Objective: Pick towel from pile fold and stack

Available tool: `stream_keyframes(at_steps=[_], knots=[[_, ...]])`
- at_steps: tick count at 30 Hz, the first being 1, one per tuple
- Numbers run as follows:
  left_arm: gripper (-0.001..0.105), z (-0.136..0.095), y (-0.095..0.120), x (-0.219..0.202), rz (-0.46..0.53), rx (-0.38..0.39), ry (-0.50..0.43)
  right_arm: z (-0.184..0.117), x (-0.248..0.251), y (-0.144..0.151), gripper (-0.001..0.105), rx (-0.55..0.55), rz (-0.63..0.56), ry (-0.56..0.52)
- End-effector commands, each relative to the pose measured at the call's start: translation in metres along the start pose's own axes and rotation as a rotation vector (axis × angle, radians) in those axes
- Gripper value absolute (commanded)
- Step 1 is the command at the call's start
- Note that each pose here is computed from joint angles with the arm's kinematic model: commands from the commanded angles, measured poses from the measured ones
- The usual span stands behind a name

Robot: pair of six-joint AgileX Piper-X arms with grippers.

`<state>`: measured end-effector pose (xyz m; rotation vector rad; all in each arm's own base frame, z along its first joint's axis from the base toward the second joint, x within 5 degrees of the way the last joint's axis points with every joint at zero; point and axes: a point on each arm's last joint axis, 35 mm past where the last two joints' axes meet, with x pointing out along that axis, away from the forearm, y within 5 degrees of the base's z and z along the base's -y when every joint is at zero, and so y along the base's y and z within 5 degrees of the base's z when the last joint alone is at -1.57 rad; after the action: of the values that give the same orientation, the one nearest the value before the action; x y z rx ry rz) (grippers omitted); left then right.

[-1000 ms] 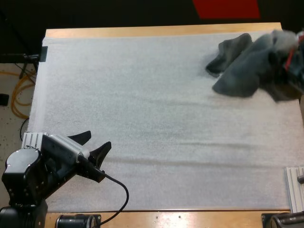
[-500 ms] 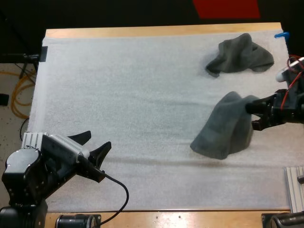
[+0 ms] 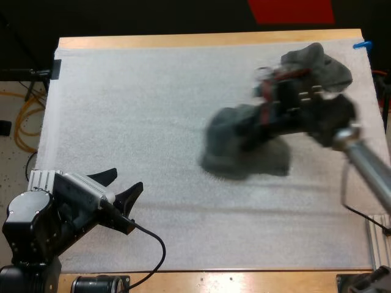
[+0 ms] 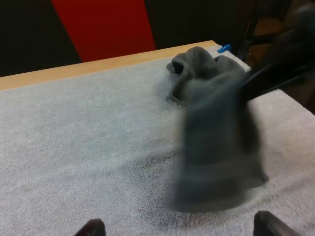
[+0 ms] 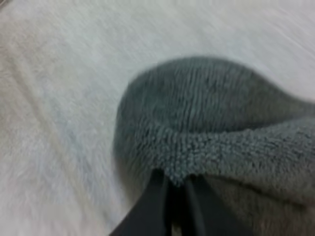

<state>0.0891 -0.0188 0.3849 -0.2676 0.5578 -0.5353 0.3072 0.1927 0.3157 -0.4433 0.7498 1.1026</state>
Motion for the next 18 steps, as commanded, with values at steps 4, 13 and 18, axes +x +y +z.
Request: stream_keyframes(at_steps=[4, 13, 18], knots=[[0.059, 0.002, -0.002, -0.002, 0.005, 0.009, -0.015, 0.022, 0.059, 0.008, 0.000, -0.033, 0.004, -0.064], [0.059, 0.002, -0.002, -0.002, 0.005, 0.009, -0.015, 0.051, 0.107, 0.009, 0.024, -0.028, -0.017, -0.060], [0.059, 0.002, -0.002, -0.002, 0.005, 0.009, -0.015, 0.069, 0.097, 0.002, 0.076, -0.037, -0.146, -0.077]])
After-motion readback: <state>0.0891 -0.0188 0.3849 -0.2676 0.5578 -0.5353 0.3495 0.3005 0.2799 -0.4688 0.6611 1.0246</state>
